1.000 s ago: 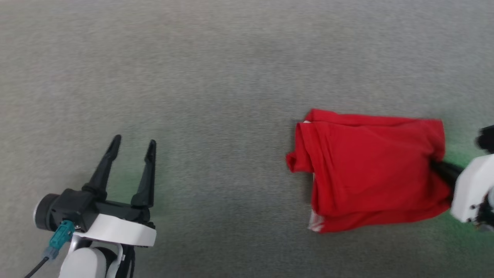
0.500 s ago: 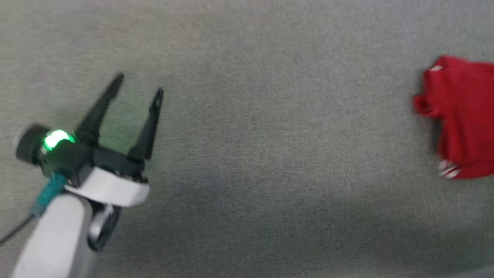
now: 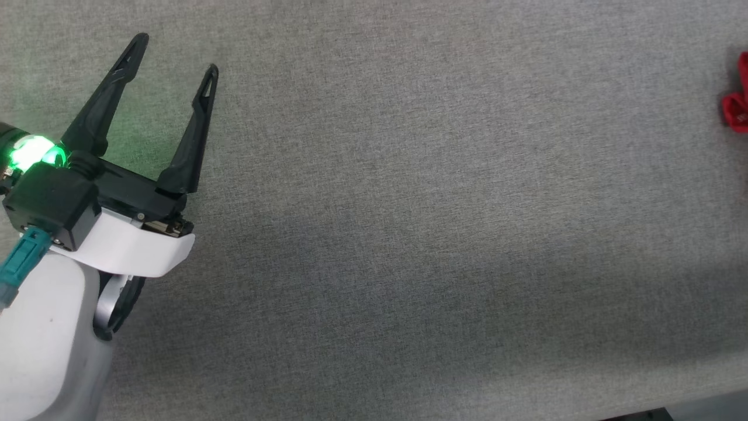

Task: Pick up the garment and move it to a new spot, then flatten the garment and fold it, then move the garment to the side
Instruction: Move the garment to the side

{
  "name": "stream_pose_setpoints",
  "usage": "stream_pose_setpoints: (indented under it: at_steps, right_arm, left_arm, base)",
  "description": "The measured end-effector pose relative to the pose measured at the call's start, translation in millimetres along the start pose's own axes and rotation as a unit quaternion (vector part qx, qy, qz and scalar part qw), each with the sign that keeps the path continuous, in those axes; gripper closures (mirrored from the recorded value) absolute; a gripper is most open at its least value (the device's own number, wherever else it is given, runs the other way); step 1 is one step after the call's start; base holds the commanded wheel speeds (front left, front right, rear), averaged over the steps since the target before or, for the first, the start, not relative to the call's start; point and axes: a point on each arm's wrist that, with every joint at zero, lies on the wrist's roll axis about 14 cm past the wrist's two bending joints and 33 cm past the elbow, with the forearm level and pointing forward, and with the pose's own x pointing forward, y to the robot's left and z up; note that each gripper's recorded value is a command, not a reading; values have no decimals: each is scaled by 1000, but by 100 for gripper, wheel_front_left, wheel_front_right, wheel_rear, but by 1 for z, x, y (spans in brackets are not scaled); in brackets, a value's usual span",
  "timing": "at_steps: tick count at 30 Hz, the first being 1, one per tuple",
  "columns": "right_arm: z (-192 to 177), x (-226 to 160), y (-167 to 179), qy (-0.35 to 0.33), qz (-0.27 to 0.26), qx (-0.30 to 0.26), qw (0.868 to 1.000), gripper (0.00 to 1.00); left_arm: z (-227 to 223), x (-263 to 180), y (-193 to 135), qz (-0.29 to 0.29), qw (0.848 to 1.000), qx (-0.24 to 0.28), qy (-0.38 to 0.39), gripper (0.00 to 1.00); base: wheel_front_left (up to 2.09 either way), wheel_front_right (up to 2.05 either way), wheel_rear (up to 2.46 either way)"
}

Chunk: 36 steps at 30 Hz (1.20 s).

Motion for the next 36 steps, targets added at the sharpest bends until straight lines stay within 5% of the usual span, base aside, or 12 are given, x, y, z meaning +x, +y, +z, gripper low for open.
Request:
stream_pose_setpoints:
  at_steps: [5, 6, 7, 8, 19, 28, 36]
  right_arm:
    - [-6, 7, 9, -2, 0, 0, 1000, 99]
    - [-7, 8, 11, -2, 0, 0, 1000, 66]
    - [-7, 8, 11, -2, 0, 1, 1000, 3]
    - [-6, 8, 12, -6, 0, 2, 1000, 0]
    - [23, -16, 67, -75, 93, -57, 991, 0]
    - [25, -73, 150, -140, 224, -56, 963, 0]
    - [27, -136, 208, -195, 314, 8, 929, 0]
  left_arm:
    - [-3, -2, 4, 5, 1000, 2, 4, 0]
    - [-2, -2, 5, 6, 1000, 3, 4, 0]
    - [-1, -3, 6, 8, 1000, 3, 3, 0]
    - [0, -3, 6, 9, 1000, 4, 2, 0]
    - [19, -32, 3, 53, 998, -16, 10, 0]
    - [26, -89, 5, 122, 991, -51, 39, 0]
    - [44, -148, 15, 199, 977, -63, 37, 0]
  base:
    - [0, 0, 0]
    - [0, 0, 0]
    - [0, 0, 0]
    - [0, 0, 0]
    - [0, 0, 0]
    - [0, 0, 0]
    - [0, 0, 0]
